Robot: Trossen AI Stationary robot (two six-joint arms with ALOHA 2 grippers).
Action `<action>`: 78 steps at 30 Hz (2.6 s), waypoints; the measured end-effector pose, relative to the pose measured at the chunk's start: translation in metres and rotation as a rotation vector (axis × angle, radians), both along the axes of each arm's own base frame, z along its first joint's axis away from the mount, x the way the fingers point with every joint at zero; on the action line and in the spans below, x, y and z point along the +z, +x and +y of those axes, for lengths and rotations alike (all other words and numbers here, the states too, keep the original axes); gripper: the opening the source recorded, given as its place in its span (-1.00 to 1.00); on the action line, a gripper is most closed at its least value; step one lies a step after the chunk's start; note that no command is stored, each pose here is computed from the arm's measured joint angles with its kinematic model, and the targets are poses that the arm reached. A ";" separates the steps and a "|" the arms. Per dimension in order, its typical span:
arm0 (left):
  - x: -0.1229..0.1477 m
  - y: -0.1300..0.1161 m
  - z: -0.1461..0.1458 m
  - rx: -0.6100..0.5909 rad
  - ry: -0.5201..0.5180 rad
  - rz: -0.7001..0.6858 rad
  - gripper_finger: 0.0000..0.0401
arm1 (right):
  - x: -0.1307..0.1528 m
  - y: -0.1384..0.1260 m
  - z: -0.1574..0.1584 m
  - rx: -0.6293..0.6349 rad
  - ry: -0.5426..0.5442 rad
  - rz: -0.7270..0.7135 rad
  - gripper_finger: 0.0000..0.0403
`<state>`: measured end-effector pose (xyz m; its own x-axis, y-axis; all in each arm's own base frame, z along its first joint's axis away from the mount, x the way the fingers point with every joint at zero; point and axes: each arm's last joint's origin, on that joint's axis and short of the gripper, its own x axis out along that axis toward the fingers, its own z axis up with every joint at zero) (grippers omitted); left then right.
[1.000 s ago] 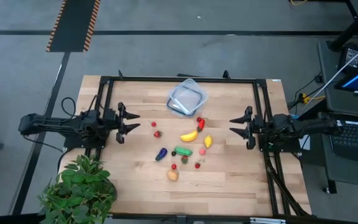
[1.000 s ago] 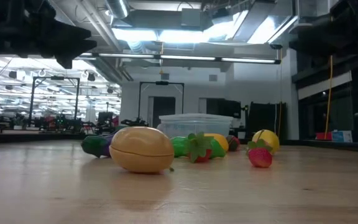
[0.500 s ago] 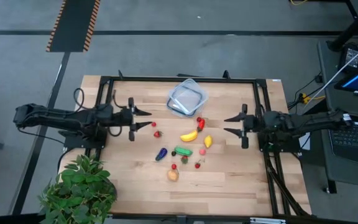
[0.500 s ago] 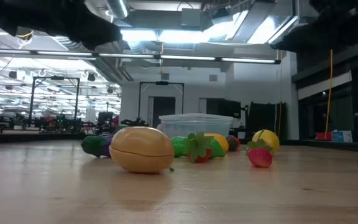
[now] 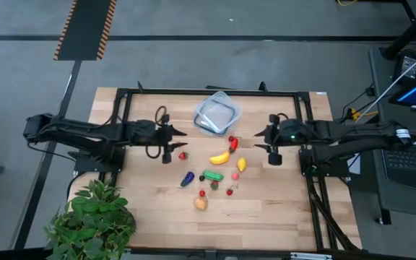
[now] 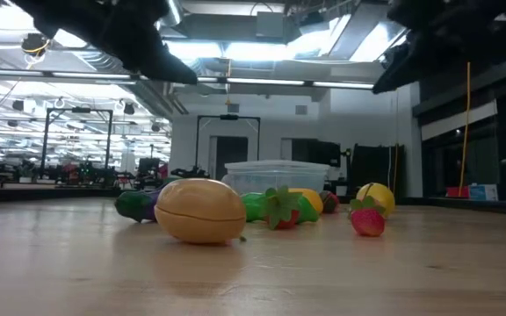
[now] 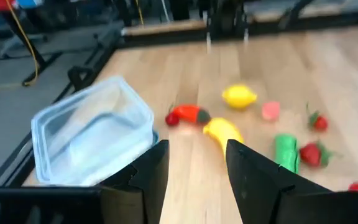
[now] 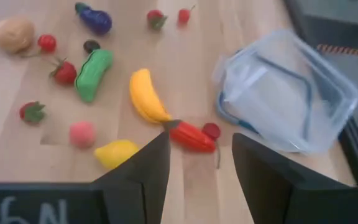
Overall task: Pick and placing Produce into tupperware
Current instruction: Put the red chili pepper into the transparent container
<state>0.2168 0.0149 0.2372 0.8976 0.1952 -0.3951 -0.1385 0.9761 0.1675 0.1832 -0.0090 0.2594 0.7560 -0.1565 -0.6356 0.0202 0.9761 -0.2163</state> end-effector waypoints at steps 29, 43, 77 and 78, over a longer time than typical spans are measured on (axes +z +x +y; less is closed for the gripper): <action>-0.012 0.012 0.002 0.064 0.016 0.115 -0.51 | -0.051 0.121 -0.025 0.425 -0.402 0.589 -0.13; -0.014 0.011 0.002 0.064 0.017 0.142 -0.45 | -0.087 0.135 -0.026 0.542 -0.425 0.716 -0.13; -0.015 0.010 0.002 0.064 0.017 0.156 -0.52 | -0.116 0.151 -0.027 0.596 -0.412 0.692 -0.13; -0.015 0.010 0.002 0.063 0.017 0.157 -0.51 | -0.120 0.152 -0.027 0.596 -0.408 0.700 -0.13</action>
